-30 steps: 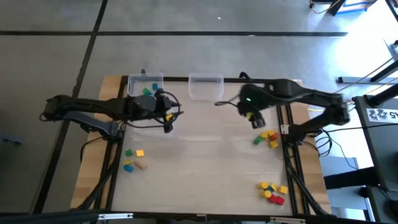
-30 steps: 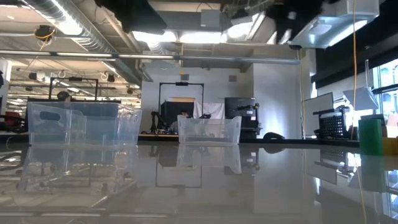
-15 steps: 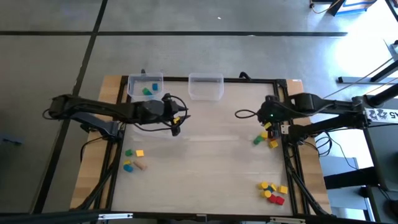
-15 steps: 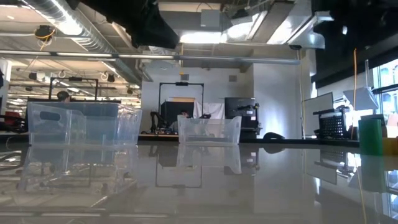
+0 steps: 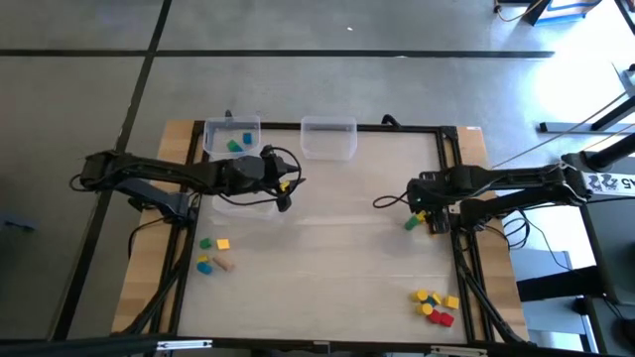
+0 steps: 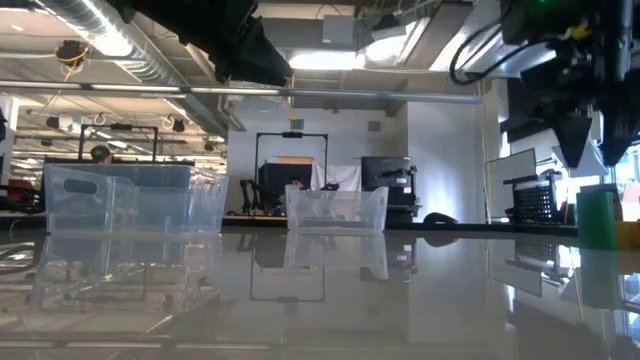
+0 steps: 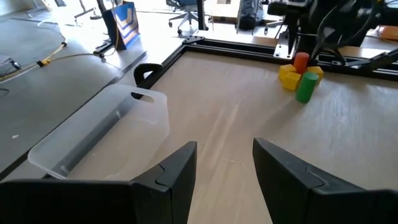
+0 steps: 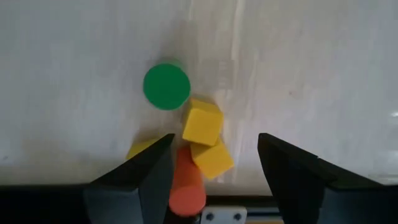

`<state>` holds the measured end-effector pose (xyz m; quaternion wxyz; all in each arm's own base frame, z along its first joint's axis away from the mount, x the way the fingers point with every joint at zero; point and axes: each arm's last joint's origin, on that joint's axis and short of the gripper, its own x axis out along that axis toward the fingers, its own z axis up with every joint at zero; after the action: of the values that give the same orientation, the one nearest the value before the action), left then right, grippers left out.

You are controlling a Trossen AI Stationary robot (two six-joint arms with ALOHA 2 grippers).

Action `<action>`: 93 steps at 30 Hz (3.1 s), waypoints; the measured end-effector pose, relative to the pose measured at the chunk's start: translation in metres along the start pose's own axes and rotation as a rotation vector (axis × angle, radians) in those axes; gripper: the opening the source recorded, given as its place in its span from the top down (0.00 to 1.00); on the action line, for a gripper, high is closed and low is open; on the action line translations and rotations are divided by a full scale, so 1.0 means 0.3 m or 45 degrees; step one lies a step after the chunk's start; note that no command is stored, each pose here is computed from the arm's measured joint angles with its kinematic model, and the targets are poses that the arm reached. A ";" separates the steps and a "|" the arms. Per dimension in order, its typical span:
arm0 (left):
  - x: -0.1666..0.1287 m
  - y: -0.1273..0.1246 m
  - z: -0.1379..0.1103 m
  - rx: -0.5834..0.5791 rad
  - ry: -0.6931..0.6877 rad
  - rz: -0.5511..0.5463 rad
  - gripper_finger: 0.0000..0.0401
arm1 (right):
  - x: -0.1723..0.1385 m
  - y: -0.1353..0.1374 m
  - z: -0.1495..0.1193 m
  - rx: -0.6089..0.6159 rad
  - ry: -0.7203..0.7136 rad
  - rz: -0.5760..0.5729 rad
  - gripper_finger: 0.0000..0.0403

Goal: Sort blocks by size
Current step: Put the yellow square game block into the top left transparent bin

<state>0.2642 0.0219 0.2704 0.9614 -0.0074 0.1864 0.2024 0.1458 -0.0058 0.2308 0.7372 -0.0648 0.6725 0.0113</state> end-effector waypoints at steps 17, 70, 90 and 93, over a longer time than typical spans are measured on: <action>0.001 0.003 0.000 0.004 0.001 0.004 0.61 | 0.193 0.010 0.040 0.031 0.264 0.062 0.42; 0.000 0.004 -0.006 0.056 0.029 0.005 0.61 | -0.091 -0.070 0.266 -0.147 -0.056 -0.381 0.64; -0.192 0.083 -0.038 0.008 0.274 0.102 0.61 | -0.049 -0.368 0.576 -0.304 -1.117 -0.647 0.64; -0.221 0.097 -0.051 -0.027 0.321 0.151 0.61 | -0.030 -0.422 0.620 -0.293 -1.191 -0.664 0.64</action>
<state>0.1912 0.0217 0.2818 0.9165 -0.0318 0.3038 0.2584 0.3422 -0.1102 0.2662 0.9241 -0.2976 0.2292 -0.0706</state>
